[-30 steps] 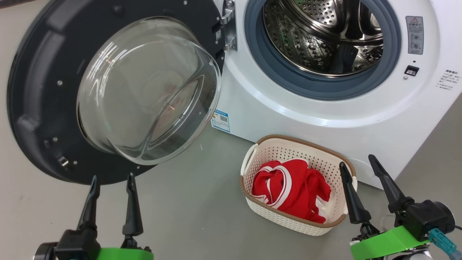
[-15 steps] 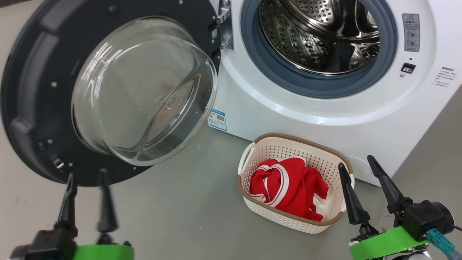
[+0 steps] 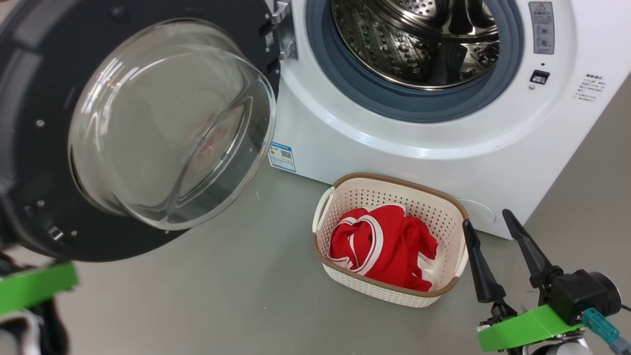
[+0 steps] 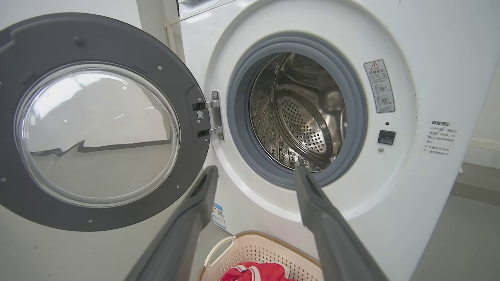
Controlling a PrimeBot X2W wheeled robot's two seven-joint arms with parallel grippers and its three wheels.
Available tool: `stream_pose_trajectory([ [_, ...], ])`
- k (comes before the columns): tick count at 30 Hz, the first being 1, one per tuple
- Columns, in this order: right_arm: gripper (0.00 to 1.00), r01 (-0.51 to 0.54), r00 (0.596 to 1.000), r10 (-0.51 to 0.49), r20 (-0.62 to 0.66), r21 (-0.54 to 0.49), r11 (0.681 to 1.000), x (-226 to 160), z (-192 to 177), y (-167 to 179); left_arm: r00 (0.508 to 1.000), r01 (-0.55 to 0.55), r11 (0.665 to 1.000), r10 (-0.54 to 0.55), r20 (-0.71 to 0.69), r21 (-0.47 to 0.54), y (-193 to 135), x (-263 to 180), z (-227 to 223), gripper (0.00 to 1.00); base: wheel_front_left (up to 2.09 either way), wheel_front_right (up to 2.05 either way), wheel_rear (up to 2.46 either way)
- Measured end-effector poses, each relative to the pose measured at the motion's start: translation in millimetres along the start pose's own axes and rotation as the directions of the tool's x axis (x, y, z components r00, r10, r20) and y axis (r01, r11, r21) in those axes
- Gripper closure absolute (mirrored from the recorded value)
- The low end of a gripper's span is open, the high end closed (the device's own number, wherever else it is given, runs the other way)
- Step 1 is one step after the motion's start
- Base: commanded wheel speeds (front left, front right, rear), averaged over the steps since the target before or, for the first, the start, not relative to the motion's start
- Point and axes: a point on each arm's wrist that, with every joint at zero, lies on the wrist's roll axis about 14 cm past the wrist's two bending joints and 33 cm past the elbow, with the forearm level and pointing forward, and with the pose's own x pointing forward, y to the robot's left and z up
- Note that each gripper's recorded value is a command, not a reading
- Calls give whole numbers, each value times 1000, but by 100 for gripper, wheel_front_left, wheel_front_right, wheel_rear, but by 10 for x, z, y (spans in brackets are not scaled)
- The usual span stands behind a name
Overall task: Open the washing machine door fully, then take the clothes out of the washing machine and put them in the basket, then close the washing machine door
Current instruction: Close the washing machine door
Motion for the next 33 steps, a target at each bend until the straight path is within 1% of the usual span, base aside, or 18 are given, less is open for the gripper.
stream_pose_trajectory([
  [4, 0, 12, 1000, -12, 6, -2, 1000, 8, 14, -49, 998, -38, 996, 43, 56, -80, 141, 211, 143, 100, 0, 0, 0],
  [8, 0, 26, 1000, -26, 1, -12, 1000, -17, 3, -100, 993, -85, 977, 98, 58, -195, 287, 376, 121, 100, 0, 0, 0],
  [10, 0, 32, 999, -32, 1, -13, 999, -28, 5, -119, 992, -108, 944, 121, 23, -313, 336, 453, 41, 100, 0, 0, 0],
  [12, 0, 37, 999, -37, 1, -14, 999, -39, 6, -136, 991, -128, 909, 137, -5, -397, 381, 533, -10, 100, 0, 0, 0],
  [14, 0, 42, 999, -42, 1, -15, 999, -50, 9, -150, 986, -158, 865, 160, -36, -476, 458, 611, -60, 100, 0, 0, 0],
  [15, 0, 43, 999, -43, 1, -15, 999, -55, 9, -153, 985, -170, 845, 167, -51, -508, 498, 649, -81, 100, 0, 0, 0],
  [18, 0, 51, 999, -51, 2, -17, 999, -77, 18, -176, 977, -213, 797, 189, -101, -566, 623, 759, -143, 100, 0, 0, 0],
  [22, 0, 64, 998, -64, 6, -22, 998, -105, 40, -214, 963, -269, 756, 192, -190, -597, 752, 891, -252, 100, 0, 0, 0],
  [26, 0, 72, 997, -72, 9, -25, 997, -126, 56, -236, 919, -368, 718, 187, -346, -590, 821, 940, -509, 100, 0, 0, 0],
  [28, 0, 76, 997, -76, 9, -25, 997, -135, 55, -248, 898, -403, 687, 170, -406, -604, 812, 959, -612, 100, 0, 0, 0],
  [33, 0, 81, 997, -81, 6, -25, 996, -156, 47, -262, 854, -469, 595, 115, -508, -653, 702, 1023, -786, 100, 0, 0, 0],
])
